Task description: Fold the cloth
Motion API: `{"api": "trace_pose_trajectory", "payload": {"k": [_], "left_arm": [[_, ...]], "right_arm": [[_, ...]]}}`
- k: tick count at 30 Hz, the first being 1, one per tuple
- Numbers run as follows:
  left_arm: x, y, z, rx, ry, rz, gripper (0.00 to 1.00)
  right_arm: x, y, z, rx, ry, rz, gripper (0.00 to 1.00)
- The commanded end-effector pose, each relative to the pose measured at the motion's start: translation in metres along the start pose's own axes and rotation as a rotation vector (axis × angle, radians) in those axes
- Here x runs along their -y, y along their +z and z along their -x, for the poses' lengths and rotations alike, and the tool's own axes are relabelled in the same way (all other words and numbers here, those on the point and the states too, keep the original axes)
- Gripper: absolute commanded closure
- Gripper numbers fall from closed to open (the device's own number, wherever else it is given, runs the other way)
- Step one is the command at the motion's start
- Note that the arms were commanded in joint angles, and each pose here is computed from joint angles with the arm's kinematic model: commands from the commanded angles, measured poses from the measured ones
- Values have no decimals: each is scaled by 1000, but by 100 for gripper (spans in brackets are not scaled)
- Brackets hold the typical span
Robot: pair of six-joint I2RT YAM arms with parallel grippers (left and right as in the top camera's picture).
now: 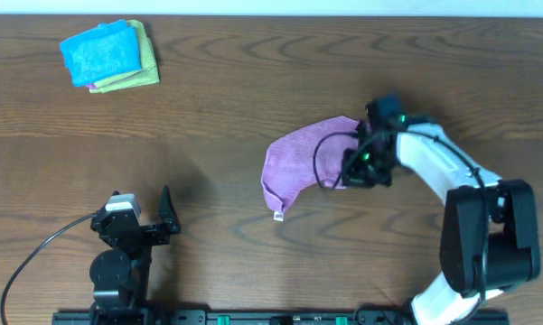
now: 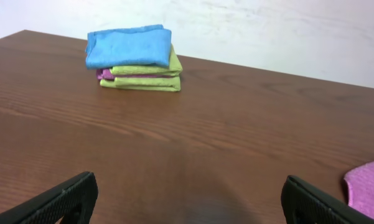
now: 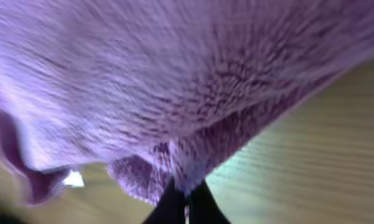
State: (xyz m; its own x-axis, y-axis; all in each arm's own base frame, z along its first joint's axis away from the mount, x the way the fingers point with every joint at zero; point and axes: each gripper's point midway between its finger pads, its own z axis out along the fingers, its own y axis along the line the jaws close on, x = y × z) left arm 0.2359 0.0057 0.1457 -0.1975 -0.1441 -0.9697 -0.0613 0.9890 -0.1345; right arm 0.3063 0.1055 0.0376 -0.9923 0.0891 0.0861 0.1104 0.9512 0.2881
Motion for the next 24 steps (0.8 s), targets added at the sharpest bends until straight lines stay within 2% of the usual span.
{"api": "trace_pose_trajectory", "payload": {"k": [1,4,6,13,17,19,24], "left_arm": [[-4,3,-14,-33,7,15,5],[-4,3,-14,-33,7,15,5],[-4,3,-14,-33,7,15,5],[-4,3,-14,-33,7,15,5],[-4,3,-14,-33,7,15,5],[-4,3,-14,-33,7,15,4],[-4,3,-14,-33,7,15,5]], "right_arm": [[-4,-44,30,95,-46,-81,99],[-5,-87,36,119,-69,-156,99],[1,-98,32,111,-65,-206,99],[14,-96,-11,-71,-75,-254,99],[34,-104,-27,-125,-21,-371,99],[26,-101,-25,-123,-46,-332,99],[-37,-88,-10,-72,-253,4,99]]}}
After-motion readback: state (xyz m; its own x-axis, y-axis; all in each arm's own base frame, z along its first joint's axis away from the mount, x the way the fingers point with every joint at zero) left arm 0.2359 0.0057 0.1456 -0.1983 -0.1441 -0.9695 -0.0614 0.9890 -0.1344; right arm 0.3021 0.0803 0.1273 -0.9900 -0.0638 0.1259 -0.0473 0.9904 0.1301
